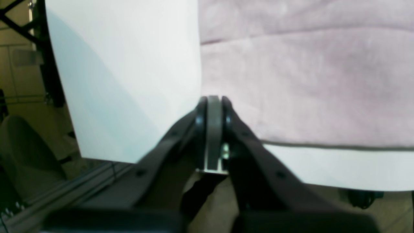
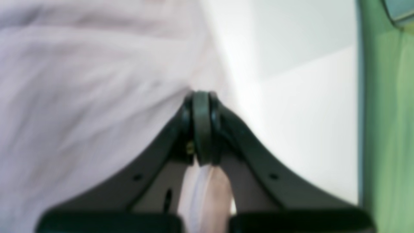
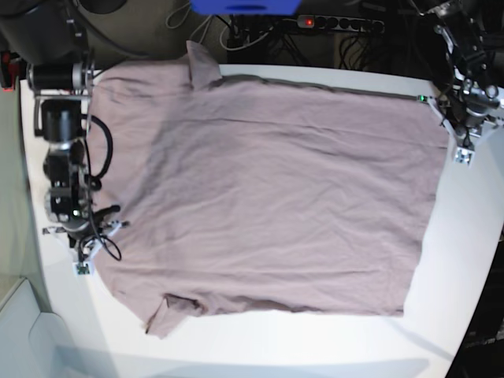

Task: Layout the t-shirt on the table in an organized manner, then fold the t-shirt properly
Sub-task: 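Release the shirt and raise both grippers away from it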

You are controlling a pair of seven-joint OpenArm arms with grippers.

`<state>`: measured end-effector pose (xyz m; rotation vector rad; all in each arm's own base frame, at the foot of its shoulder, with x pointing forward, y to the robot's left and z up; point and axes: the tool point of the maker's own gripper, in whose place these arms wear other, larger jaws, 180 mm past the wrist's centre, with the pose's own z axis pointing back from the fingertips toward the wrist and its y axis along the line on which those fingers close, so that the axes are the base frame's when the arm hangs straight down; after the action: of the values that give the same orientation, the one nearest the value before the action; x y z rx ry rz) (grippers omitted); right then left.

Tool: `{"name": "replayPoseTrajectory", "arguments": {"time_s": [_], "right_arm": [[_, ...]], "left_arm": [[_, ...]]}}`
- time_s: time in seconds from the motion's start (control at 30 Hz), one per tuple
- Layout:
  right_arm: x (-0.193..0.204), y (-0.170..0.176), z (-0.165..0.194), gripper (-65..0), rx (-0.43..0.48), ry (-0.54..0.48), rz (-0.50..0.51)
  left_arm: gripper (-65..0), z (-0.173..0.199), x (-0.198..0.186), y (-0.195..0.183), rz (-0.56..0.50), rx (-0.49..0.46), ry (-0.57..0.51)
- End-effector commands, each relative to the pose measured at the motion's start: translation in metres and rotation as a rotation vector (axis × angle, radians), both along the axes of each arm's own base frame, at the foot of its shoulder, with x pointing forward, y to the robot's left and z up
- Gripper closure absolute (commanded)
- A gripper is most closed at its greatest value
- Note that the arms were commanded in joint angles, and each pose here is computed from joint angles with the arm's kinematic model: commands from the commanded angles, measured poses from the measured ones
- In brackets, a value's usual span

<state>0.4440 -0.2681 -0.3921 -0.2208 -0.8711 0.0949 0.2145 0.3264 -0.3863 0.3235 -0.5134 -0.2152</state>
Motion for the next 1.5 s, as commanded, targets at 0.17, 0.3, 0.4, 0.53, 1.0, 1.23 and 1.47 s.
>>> {"name": "replayPoseTrajectory", "arguments": {"time_s": [0.17,0.3,0.4,0.53,1.0,1.23,1.47], "right_arm": [[-0.042,0.013,0.090,0.0,-0.057,-0.232,0.023],[-0.097,0.029,0.096,0.0,-0.087,-0.192,0.087],[-0.138,0.046,0.094,-0.2,-0.079,-0.136,0.153],[-0.187,0.053,0.072,-13.3,-0.038,-0.032,0.173],[-0.273,0.000,0.039,-38.1,-0.012,0.130,-0.025],[-0.298,-0.022,0.038,-38.1,-0.040,0.168,-0.098],[-0.311,-0.033,0.038,-38.1,-0.056,0.191,-0.130]], "left_arm": [[-1.0,0.014,0.006,0.010,-0.001,0.038,-0.032],[-1.0,0.019,0.008,0.011,-0.004,0.047,-0.045],[-3.1,0.021,0.003,0.018,0.031,0.047,-0.054],[-27.1,0.031,-0.002,0.030,0.077,0.040,-0.090],[-65.0,0.011,-0.026,0.060,0.198,-0.142,-0.130],[-65.0,-0.026,-0.016,0.048,0.238,-0.292,-0.135],[-65.0,-0.044,-0.014,0.039,0.246,-0.344,-0.105]]}}
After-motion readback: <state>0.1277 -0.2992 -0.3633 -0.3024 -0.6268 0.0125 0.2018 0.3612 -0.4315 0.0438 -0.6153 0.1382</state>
